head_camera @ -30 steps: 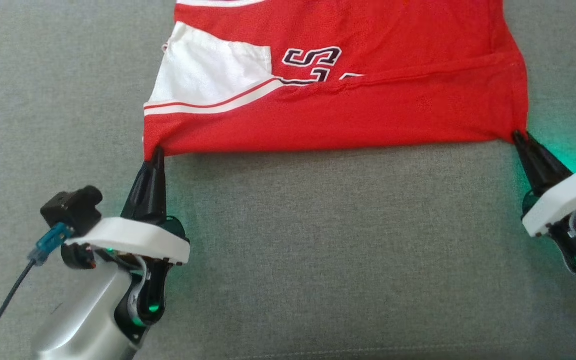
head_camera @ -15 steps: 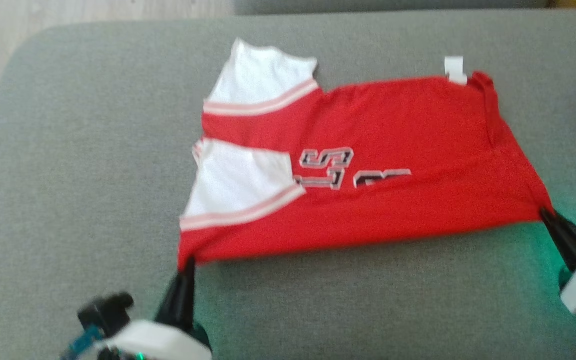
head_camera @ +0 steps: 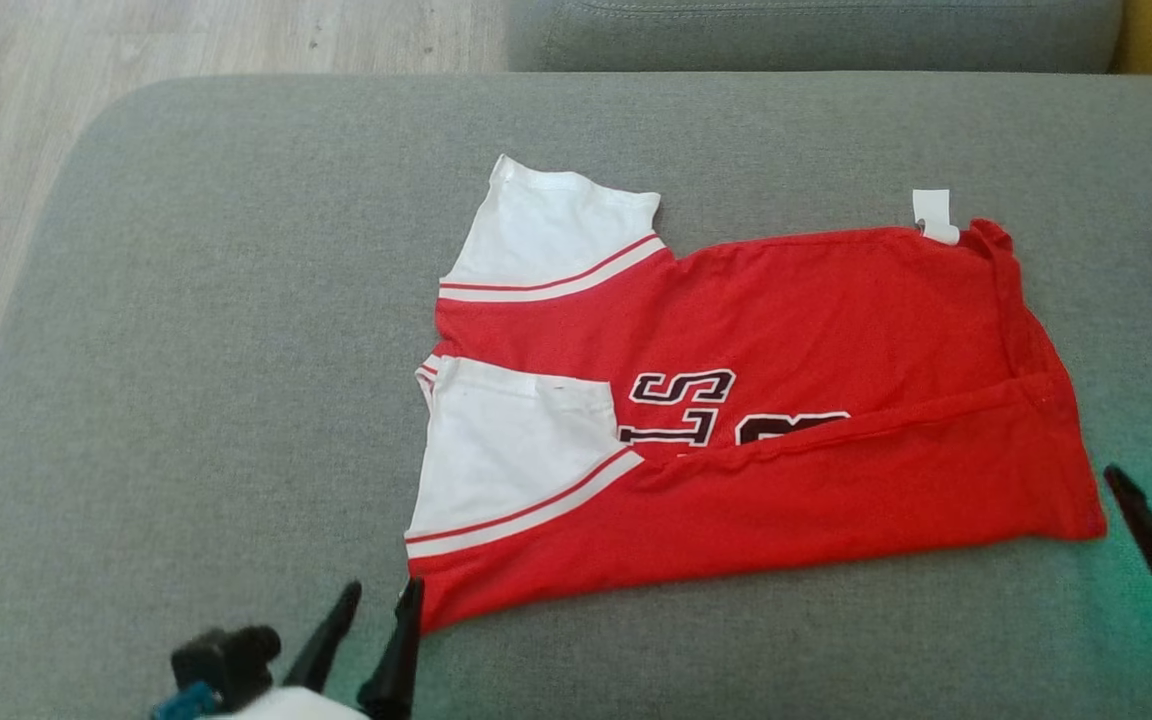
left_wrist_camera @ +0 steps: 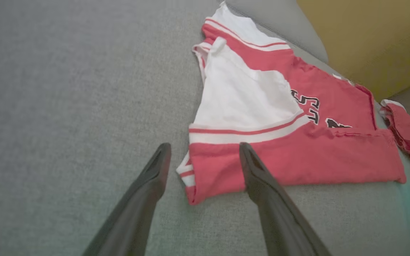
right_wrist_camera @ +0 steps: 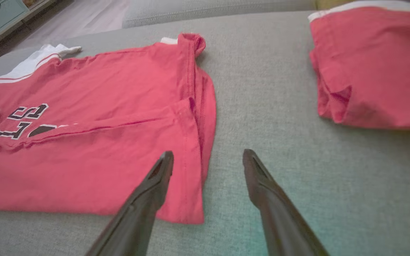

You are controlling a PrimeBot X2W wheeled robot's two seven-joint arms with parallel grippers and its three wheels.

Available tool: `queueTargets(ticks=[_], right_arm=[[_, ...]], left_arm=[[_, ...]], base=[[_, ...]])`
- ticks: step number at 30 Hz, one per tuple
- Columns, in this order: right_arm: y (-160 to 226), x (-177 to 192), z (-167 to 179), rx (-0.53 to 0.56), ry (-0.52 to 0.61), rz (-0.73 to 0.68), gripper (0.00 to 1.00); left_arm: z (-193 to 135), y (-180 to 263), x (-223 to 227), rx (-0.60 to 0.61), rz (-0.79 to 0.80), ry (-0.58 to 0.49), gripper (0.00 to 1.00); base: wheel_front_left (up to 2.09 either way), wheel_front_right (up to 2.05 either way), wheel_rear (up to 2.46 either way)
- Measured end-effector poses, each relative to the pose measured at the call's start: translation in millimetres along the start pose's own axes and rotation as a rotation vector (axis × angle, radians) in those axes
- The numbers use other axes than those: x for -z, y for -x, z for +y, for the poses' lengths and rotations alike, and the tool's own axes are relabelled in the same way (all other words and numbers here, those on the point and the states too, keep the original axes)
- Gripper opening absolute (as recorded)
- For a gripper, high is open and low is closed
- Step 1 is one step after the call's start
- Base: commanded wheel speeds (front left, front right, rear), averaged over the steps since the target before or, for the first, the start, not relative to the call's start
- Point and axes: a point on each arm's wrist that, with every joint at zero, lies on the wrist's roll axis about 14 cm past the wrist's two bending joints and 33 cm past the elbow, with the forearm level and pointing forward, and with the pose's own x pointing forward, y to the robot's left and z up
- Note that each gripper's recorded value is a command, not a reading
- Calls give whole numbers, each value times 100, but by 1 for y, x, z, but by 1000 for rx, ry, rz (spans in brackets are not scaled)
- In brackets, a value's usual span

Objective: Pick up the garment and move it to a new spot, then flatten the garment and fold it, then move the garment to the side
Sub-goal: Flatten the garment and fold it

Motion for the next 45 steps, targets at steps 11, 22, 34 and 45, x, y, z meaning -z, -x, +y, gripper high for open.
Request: queueTargets(ticks=[11, 22, 34, 45], right_arm=[[-13, -23, -8, -2, 67, -49, 100], [-48, -42, -16, 3, 113, -42, 100], [-44, -24, -43, 93, 92, 7, 100], [-50, -27, -46, 109, 84, -5, 100]], left_arm=[[-62, -53, -163, 262, -147, -491, 100], [-62, -187, -185, 241, 298, -666, 100], [-16, -267, -143, 92, 559, -687, 100], [-9, -286, -134, 78, 557, -765, 0]], base=[[0, 0, 0], [0, 0, 0], [0, 0, 0], [0, 0, 0]])
